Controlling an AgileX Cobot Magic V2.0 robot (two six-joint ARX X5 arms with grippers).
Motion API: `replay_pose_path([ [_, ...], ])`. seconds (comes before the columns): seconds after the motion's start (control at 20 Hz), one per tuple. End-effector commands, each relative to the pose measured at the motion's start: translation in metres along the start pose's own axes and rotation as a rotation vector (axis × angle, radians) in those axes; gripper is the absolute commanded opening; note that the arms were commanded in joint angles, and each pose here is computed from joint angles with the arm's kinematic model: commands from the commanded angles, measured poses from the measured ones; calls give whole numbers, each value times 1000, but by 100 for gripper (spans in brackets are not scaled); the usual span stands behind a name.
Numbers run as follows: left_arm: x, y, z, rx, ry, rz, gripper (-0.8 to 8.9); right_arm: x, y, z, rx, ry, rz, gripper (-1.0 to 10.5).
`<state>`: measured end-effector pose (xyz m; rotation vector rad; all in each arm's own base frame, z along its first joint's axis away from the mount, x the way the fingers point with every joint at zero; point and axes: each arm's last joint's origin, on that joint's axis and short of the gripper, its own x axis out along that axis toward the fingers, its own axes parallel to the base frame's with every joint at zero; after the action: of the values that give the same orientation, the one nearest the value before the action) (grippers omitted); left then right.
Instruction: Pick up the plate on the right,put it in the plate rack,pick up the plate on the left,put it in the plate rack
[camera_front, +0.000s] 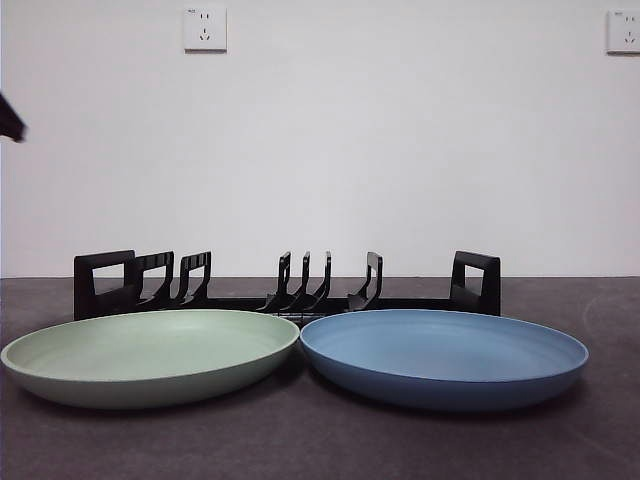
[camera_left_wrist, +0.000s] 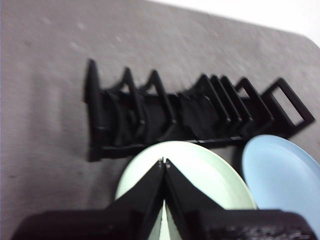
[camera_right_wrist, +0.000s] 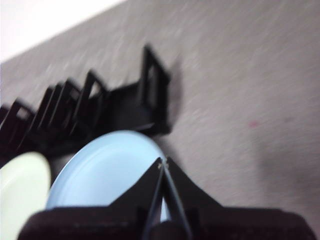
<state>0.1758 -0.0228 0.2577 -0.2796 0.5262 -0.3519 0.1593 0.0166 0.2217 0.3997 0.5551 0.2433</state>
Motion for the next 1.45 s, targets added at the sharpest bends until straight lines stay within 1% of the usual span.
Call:
replay_pose_path([
  [0.05,9,1,6,4,40,-38,-4,15,0,5,-15,120,70,-1],
  [0.15,18,1,12,-7,76,-84,-4,31,0,12,-21,243,122,1],
  [0.25,23,1,12,-16,102,-132,-3,45,-1,18,-35,337,146,10],
  [0.3,24,2,12,-20,112,-141,0,51,-1,22,-48,364,142,43],
  [0.35,25,2,11,-22,117,-140,6,56,-2,24,-53,377,138,117],
  [0.4,25,2,11,-22,118,-139,68,61,-2,27,-49,387,135,205],
  [0.45,25,2,11,-22,117,-139,174,64,-3,29,-47,391,133,231],
  [0.5,25,2,11,-25,114,-137,305,67,-3,31,-51,397,133,230],
  [0.55,25,2,11,-25,114,-138,358,70,-4,31,-56,403,132,228],
  [0.65,26,-1,11,-17,119,-151,355,76,-6,30,-53,425,127,225],
  [0.75,28,-8,9,8,127,-184,355,84,-10,24,-51,462,114,220],
  [0.85,30,-18,8,37,137,-226,355,92,-14,18,-49,501,99,220],
  [0.9,31,-25,7,69,146,-252,355,97,-14,14,-57,525,93,217],
  [1.0,31,-38,7,109,151,-290,355,106,-15,7,-56,567,95,217],
  [1.1,30,-51,11,160,147,-291,355,114,-15,0,-58,601,98,215],
  [1.25,25,-66,18,258,138,-257,354,123,-18,-9,-78,633,27,154],
  [1.35,20,-75,24,316,130,-233,354,127,-20,-12,-71,651,30,153],
  [1.4,19,-79,26,335,125,-231,354,128,-20,-13,-69,658,29,152],
  [1.45,18,-82,27,341,121,-239,354,129,-21,-15,-63,666,25,128],
])
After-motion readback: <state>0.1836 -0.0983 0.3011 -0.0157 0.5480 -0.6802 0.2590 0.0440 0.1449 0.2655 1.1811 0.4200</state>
